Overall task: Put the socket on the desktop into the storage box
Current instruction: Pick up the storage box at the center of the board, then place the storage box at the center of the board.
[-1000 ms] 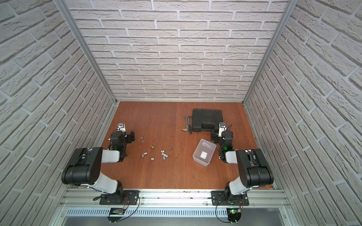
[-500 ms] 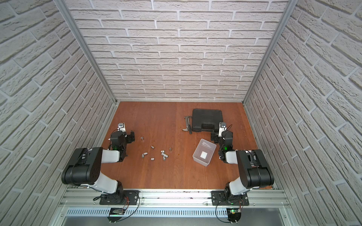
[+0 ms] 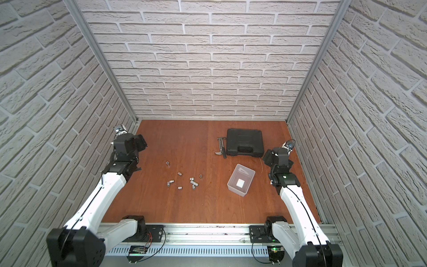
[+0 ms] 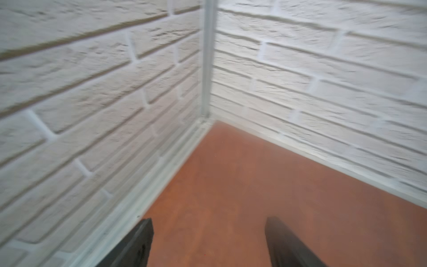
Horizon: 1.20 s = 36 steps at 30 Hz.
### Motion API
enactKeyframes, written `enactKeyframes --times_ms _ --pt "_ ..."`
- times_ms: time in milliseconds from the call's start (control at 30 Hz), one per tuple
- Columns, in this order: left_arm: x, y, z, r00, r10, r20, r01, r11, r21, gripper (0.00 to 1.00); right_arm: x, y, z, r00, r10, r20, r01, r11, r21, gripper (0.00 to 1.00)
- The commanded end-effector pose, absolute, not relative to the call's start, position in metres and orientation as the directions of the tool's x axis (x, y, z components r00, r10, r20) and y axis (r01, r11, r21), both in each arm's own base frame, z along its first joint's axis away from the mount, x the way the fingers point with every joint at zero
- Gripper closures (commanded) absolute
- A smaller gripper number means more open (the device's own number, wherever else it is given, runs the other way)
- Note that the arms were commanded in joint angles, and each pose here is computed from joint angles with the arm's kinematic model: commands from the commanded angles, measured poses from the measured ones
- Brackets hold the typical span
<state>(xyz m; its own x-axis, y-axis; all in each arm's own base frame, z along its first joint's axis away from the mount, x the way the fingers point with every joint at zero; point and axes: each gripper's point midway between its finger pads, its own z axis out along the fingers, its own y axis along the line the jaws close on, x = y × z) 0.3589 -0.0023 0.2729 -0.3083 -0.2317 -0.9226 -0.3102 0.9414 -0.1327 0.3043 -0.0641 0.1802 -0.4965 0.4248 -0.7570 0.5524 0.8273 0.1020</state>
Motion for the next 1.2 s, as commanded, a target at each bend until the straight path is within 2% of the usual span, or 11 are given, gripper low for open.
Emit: enactKeyframes --times_ms 0,100,167,200,333,467,700,833,967,1100,1167 --pt "0.329 -0.109 0.222 -0.576 -0.121 -0.809 -0.058 0.993 -0.107 0.24 0.258 -0.055 0.174 -0.642 0.477 -0.601 0.6 0.8 -0.007 0.07" --pt "0.303 -0.188 0.201 -0.632 0.044 -0.774 0.152 0.986 -0.068 0.29 0.25 -0.012 0.171 -0.727 0.435 -0.531 0.451 0.886 0.109 0.08" --pt "0.287 -0.209 0.19 -0.653 0.073 -0.754 0.197 0.977 -0.076 0.32 0.248 0.03 0.166 -0.772 0.394 -0.498 0.334 0.919 0.209 0.22" --pt "0.281 -0.21 0.187 -0.662 0.055 -0.747 0.189 0.977 -0.096 0.33 0.247 0.05 0.163 -0.803 0.359 -0.475 0.291 0.933 0.214 0.25" --pt "0.272 -0.175 0.195 -0.627 -0.028 -0.778 0.076 0.992 -0.097 0.28 0.254 0.116 0.146 -0.887 0.211 -0.411 0.163 0.975 0.149 0.26" --pt "0.265 -0.135 0.193 -0.622 -0.073 -0.78 -0.022 0.997 -0.075 0.28 0.271 0.146 0.127 -0.904 0.185 -0.384 0.143 0.98 0.136 0.3" --pt "0.247 -0.099 0.178 -0.614 -0.187 -0.767 -0.104 0.982 -0.156 0.26 0.294 0.159 0.08 -0.944 0.141 -0.299 0.14 0.99 0.024 0.48" --pt "0.244 -0.094 0.176 -0.611 -0.196 -0.767 -0.112 0.981 -0.161 0.26 0.299 0.161 0.062 -0.959 0.125 -0.254 0.139 0.99 -0.036 0.62" --pt "0.244 -0.094 0.175 -0.616 -0.191 -0.764 -0.115 0.982 -0.152 0.26 0.297 0.162 0.062 -0.959 0.103 -0.263 0.126 0.989 -0.076 0.76" --pt "0.248 -0.093 0.176 -0.608 -0.188 -0.772 -0.129 0.982 -0.138 0.26 0.294 0.182 0.068 -0.961 0.044 -0.273 0.075 0.992 -0.104 0.98" --pt "0.251 -0.092 0.178 -0.603 -0.187 -0.776 -0.135 0.982 -0.132 0.25 0.291 0.195 0.075 -0.958 0.009 -0.285 0.044 0.992 -0.118 0.98"
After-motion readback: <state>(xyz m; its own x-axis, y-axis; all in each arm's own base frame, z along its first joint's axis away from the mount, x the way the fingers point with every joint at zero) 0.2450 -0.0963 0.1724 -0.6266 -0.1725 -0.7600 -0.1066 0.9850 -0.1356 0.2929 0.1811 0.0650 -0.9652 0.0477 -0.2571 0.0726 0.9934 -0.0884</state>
